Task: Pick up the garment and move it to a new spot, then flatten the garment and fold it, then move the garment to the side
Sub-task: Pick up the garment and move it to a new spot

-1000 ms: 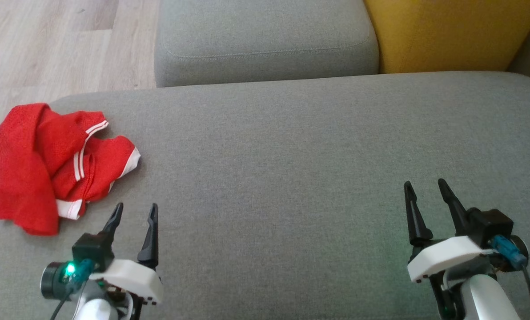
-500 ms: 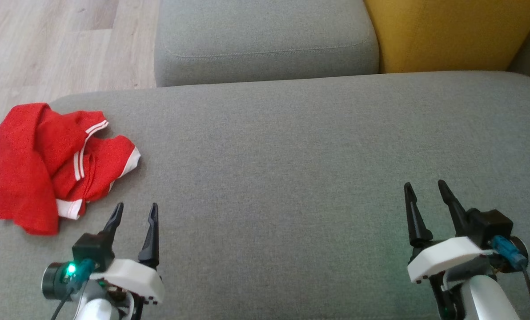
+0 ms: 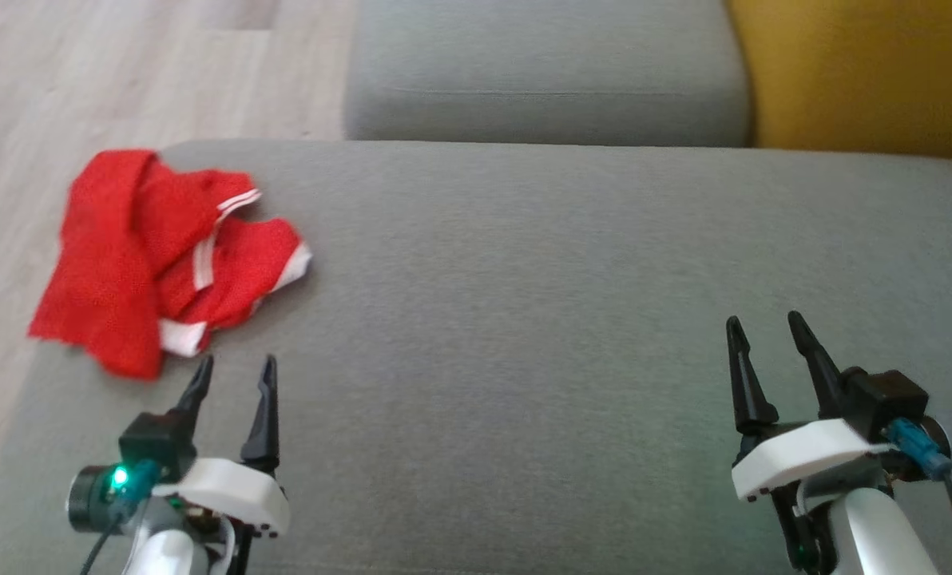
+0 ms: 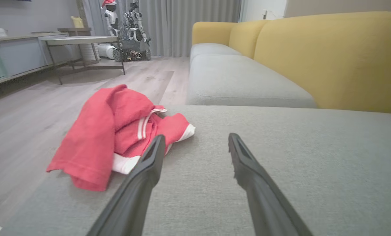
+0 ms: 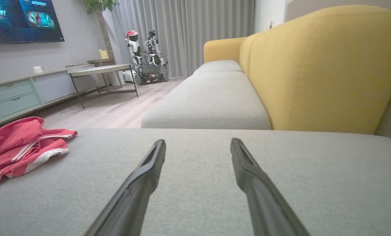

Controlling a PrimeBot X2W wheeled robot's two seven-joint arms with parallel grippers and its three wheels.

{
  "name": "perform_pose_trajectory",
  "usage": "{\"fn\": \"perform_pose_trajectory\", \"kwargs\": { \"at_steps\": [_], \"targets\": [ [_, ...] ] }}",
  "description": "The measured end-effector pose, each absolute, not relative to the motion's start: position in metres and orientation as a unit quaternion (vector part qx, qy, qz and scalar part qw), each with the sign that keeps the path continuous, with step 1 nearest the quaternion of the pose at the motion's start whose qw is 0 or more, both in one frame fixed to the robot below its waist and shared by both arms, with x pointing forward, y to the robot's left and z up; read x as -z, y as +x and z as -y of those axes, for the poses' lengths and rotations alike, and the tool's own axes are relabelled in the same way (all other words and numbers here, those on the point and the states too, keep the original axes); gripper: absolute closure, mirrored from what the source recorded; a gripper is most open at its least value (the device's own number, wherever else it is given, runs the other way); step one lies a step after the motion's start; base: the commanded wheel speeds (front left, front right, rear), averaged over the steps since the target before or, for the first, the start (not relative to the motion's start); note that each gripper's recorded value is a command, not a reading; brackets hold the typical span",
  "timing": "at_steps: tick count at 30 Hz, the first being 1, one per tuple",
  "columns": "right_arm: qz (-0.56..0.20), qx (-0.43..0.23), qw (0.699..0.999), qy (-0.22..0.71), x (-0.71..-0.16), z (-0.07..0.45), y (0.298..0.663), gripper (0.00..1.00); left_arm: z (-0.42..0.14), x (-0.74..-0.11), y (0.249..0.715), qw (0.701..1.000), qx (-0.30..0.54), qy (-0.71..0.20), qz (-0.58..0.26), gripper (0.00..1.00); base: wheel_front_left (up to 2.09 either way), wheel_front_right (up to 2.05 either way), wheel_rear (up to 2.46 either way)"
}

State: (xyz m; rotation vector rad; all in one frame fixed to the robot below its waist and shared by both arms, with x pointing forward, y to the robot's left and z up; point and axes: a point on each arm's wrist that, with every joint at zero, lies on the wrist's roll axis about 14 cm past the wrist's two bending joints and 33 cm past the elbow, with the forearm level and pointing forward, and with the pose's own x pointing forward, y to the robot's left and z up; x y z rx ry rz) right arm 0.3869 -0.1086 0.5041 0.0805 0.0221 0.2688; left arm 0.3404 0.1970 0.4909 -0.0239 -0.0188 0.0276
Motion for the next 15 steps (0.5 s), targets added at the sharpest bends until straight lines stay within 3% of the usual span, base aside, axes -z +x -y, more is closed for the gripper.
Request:
{"fn": "perform_pose_trajectory", "kwargs": {
  "at_steps": [15],
  "targets": [
    [-0.002, -0.279, 0.959, 0.036, -0.518, 0.003, 0.396, 0.0, -0.298, -0.503, 0.278, 0.985, -0.17, 0.01, 0.029, 0.0, 0.0, 0.0, 0.0]
  ]
}}
